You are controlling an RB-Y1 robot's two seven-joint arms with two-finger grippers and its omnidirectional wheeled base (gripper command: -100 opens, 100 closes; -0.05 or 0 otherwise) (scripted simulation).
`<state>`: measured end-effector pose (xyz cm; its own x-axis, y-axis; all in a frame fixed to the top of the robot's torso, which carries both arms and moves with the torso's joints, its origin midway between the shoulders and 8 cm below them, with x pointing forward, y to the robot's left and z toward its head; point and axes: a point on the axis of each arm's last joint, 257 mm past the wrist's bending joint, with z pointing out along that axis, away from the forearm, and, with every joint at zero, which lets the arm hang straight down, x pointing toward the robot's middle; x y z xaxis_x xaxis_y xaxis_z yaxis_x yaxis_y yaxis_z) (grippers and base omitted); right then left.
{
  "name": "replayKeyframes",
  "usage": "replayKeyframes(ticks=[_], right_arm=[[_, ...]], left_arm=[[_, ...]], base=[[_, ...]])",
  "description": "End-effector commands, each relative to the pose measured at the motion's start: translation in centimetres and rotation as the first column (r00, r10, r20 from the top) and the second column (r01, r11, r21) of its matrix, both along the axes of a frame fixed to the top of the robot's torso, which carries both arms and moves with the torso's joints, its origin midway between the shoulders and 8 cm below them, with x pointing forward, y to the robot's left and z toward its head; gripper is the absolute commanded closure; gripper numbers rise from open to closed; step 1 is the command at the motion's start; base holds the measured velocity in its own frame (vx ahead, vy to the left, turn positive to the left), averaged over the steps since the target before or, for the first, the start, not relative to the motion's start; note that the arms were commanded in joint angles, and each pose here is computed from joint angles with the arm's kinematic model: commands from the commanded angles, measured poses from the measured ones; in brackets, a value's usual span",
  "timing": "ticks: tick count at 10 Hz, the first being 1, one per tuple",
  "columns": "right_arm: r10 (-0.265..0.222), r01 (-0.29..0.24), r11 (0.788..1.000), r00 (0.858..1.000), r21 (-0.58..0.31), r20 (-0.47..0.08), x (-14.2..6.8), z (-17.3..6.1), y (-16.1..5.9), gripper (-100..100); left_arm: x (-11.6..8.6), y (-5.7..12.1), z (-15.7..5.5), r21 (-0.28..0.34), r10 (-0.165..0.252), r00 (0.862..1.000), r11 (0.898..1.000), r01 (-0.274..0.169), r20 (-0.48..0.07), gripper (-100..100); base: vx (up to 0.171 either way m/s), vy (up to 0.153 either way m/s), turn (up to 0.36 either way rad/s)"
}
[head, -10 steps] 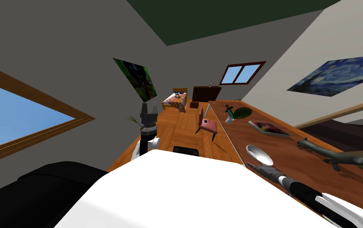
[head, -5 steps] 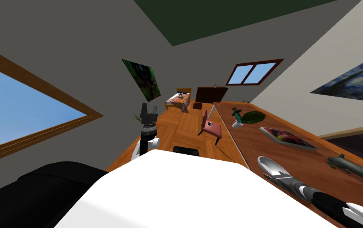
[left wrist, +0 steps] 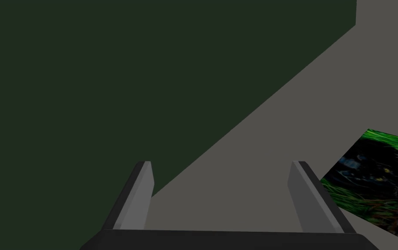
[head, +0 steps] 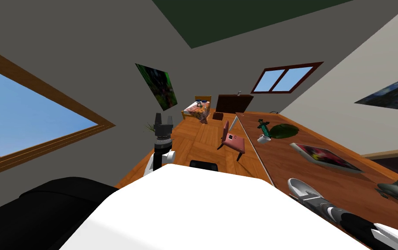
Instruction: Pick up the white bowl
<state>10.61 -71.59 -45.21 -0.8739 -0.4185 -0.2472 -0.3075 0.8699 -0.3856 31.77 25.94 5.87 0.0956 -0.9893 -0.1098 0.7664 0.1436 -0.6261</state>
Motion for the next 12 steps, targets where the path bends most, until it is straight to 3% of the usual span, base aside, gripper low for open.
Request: replayKeyframes(ticks=[1,2,3,7,8,9,11,12], right_arm=[[-0.011,0.011,1.000,1.000,-0.003,0.000,-0.3,-1.2,0.7,-100],[-0.007,0.007,1.000,1.000,0.000,0.000,-0.2,-0.8,0.5,-100],[-0.007,0.007,1.000,1.000,-0.002,0.000,-0.3,-0.9,0.5,100],[-0.010,0.010,1.000,1.000,-0.001,0.001,-0.3,-0.9,0.5,100],[-0.010,0.010,1.000,1.000,-0.001,0.001,-0.3,-0.9,0.5,0],[0.001,-0.001,1.000,1.000,-0.002,-0.001,-0.1,0.3,-0.2,100],[-0.004,0.004,1.000,1.000,-0.004,0.002,-0.1,0.2,-0.2,100],[-0.002,0.002,1.000,1.000,-0.003,0.000,-0.1,0.2,-0.2,0]], left_arm=[[0.0,0.0,0.0,0.000,0.000,1.000,1.000,0.000,0.000,0],[0.0,0.0,0.0,0.000,0.000,1.000,1.000,0.000,0.000,0],[0.0,0.0,0.0,0.000,0.000,1.000,1.000,0.000,0.000,0],[0.0,0.0,0.0,0.000,0.000,1.000,1.000,0.000,0.000,0],[0.0,0.0,0.0,0.000,0.000,1.000,1.000,0.000,0.000,0],[0.0,0.0,0.0,0.000,0.000,1.000,1.000,0.000,0.000,0],[0.0,0.0,0.0,0.000,0.000,1.000,1.000,0.000,0.000,0],[0.0,0.0,0.0,0.000,0.000,1.000,1.000,0.000,0.000,0]], base=[[0.004,-0.079,0.097],[0.001,-0.039,0.024],[0.001,-0.007,-0.002],[0.000,0.000,0.000],[0.000,0.000,0.000],[-0.003,0.040,-0.075],[-0.005,0.039,-0.045],[0.000,0.000,0.000]])
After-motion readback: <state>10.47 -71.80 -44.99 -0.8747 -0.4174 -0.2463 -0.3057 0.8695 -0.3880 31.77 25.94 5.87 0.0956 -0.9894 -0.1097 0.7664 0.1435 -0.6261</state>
